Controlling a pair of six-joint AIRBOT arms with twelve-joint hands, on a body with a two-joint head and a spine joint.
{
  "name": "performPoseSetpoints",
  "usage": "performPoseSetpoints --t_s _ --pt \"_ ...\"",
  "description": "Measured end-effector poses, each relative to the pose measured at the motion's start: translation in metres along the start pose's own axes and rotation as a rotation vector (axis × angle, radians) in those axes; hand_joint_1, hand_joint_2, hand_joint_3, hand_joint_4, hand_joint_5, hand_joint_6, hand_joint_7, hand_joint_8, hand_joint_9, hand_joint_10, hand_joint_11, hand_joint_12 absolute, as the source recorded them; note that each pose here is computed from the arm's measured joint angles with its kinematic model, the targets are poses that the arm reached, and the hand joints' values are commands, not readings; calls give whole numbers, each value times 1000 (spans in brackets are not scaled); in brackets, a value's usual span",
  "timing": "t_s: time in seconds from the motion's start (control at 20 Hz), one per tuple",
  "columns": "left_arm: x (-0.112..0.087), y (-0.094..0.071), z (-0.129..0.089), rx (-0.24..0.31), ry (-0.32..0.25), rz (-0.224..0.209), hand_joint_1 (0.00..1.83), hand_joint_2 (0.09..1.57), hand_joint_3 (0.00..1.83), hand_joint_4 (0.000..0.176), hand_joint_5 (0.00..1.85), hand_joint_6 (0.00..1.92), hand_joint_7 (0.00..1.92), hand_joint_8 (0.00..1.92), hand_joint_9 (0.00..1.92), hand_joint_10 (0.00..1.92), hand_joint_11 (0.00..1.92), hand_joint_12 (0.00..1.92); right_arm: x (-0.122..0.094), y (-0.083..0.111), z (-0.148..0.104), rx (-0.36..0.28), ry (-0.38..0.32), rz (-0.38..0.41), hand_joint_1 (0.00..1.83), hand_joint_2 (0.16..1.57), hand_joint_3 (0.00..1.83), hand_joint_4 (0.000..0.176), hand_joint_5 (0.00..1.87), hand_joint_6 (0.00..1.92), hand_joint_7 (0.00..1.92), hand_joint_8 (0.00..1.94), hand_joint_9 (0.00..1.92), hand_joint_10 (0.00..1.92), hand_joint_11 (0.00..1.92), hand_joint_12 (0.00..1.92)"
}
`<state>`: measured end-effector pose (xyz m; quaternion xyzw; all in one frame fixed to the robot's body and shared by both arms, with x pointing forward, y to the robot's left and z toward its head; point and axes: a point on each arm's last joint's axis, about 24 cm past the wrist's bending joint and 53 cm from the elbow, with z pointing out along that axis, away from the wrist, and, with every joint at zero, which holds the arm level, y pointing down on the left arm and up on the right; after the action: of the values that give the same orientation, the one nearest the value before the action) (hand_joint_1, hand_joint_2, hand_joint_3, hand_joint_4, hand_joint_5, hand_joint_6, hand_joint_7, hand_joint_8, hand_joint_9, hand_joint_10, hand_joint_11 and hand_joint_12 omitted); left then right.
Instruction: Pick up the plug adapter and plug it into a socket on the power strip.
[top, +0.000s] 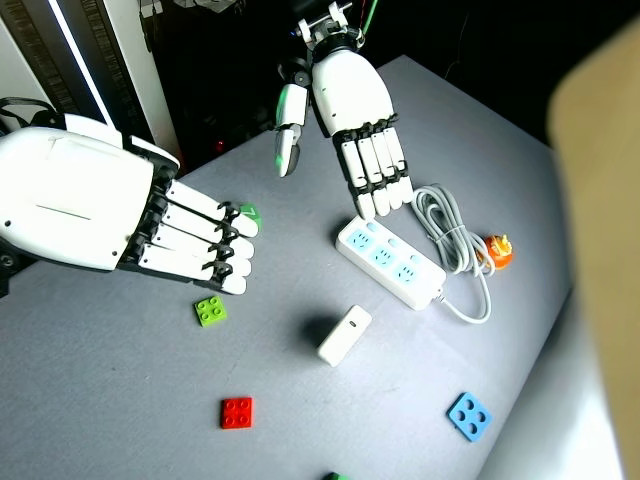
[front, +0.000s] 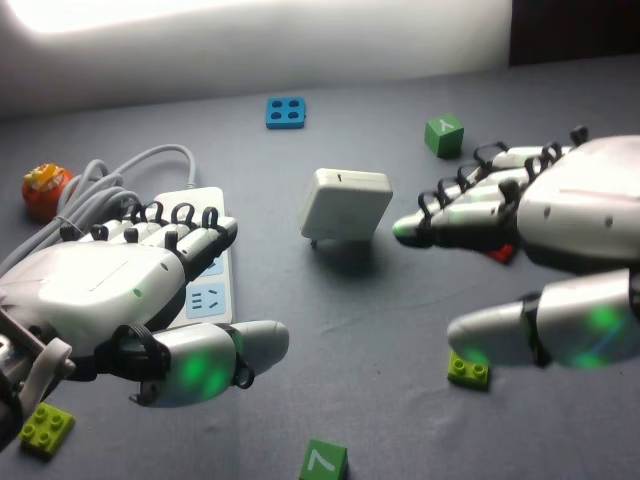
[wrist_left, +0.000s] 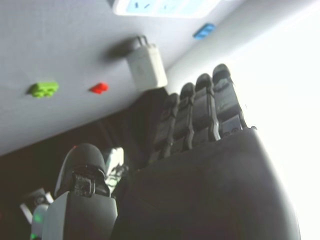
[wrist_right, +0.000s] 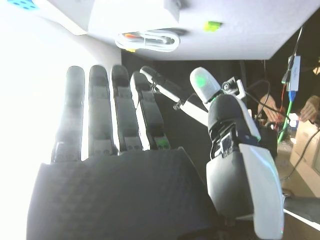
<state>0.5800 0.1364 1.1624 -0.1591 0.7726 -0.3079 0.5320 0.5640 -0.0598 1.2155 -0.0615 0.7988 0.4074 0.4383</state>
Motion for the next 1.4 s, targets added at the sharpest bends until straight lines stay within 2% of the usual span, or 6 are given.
performPoseSetpoints --t_s 0.3,0.6,0.8,1.1,1.25,1.4 --pt "10 6 3 -10 56 11 0 1210 0 0 38 10 67 13 44 11 6 3 -17 -1 8 12 -35 44 193 1192 0 0 174 2 215 3 202 2 0 504" --pt "20 20 0 -48 120 36 0 1209 0 0 29 3 59 6 38 6 1 1 -69 -12 17 147 -238 6 388 1174 0 0 144 0 186 0 183 0 0 447" --pt "26 30 -2 -68 141 59 0 1208 0 0 33 4 48 5 29 4 7 3 -70 -10 45 185 -264 -30 845 1098 0 0 58 0 115 1 120 2 0 321" --pt "36 50 -7 -115 163 82 0 1211 1 0 20 0 25 0 10 0 0 0 -88 -38 82 238 -268 139 899 1082 0 0 0 0 9 3 25 3 0 273" --pt "42 52 -7 -122 175 76 0 1209 0 0 28 3 42 8 24 7 5 2 -80 -51 106 241 -211 330 997 1043 0 0 0 0 2 1 5 0 0 257" --pt "46 49 -4 -117 173 75 0 1205 0 0 15 0 24 1 6 1 2 1 -75 -49 128 223 -155 386 1069 1020 0 0 0 0 6 2 14 3 0 290"
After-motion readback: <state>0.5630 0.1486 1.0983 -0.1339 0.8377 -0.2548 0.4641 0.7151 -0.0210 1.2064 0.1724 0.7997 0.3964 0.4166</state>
